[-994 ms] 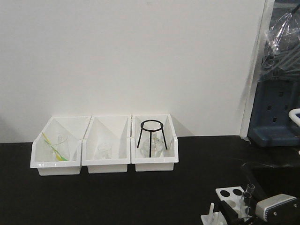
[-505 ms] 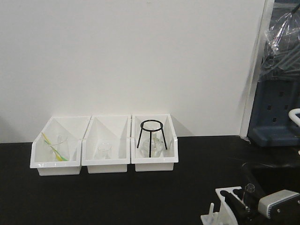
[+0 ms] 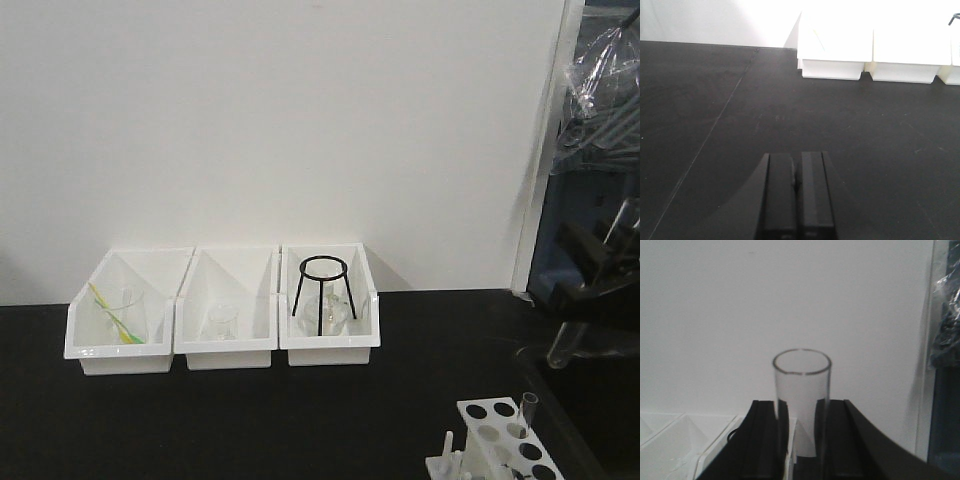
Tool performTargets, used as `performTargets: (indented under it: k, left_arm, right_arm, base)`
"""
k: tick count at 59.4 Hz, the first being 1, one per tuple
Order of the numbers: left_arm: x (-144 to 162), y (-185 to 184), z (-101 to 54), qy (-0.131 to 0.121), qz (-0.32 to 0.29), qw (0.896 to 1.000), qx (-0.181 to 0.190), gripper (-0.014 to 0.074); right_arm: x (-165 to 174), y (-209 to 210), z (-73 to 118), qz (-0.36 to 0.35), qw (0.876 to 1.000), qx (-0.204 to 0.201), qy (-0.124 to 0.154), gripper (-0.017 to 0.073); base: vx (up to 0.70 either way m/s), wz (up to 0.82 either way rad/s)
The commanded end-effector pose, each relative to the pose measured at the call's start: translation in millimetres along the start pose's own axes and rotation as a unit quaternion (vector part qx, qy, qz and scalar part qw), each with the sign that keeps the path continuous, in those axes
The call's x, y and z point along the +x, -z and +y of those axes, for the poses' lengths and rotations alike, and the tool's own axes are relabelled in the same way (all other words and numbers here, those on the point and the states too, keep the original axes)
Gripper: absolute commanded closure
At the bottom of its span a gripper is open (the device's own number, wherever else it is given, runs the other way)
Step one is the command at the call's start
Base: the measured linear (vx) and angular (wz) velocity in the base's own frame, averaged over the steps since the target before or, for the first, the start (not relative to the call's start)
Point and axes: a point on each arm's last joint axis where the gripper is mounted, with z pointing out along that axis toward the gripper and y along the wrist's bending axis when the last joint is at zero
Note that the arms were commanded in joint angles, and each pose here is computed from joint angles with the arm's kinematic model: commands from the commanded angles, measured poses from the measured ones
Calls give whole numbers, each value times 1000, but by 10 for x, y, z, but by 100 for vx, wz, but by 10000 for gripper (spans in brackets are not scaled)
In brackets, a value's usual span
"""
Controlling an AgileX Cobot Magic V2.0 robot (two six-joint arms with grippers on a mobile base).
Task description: Flip and reinsert test tube from rack
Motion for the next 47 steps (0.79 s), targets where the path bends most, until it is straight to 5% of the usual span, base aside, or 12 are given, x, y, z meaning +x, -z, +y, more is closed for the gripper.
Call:
performTargets:
  k: [1,5,10,15,18,22,29,33,38,41,43,47]
  left_arm:
    - [-73,4,-17,1,-43,999,11,600]
    - [-73,4,-17,1,-43,999,11,600]
    - [-73,4,-17,1,-43,999,11,600]
    - [-73,4,-17,1,-43,999,11,600]
    - [-73,4,-17,1,-43,999,11,600]
    - [-73,4,-17,1,-43,999,11,600]
    - [-73,4,-17,1,-43,999,11,600]
    - [-73,4,-17,1,-43,999,11,600]
    - [-73,4,-17,1,-43,999,11,600]
    - [-73,4,-17,1,-43,999,11,600]
    - [-73,4,-17,1,-43,999,11,600]
    - [-73,4,-17,1,-43,999,11,600]
  right_arm:
    - [-373,52,24,-51,998,-3,28,571]
    - [-444,57,60,-56,992,-16,110,571]
    - [-454,50,116,-43,943,-40,328,571]
    - [-360,53,153,-22,805,-74,588,571]
    - [-306,58,151,-10,725,-88,682,569]
    - [-272,62,131,7,679,-96,728,568]
    - [-262,63,132,14,698,-100,709,568]
    - [-270,62,128,17,737,-95,669,568]
    - [-348,50,104,19,880,-61,470,568]
    - [-399,50,50,24,960,-22,278,568]
    - [-403,50,10,31,987,1,158,568]
    - [-396,52,-29,37,999,27,28,568]
  base:
    - [0,0]
    - [0,0]
    - [0,0]
    - [0,0]
    - [0,0]
    - [0,0]
    - [0,0]
    - [0,0]
    - [0,0]
    - [0,0]
    - [0,0]
    - [0,0]
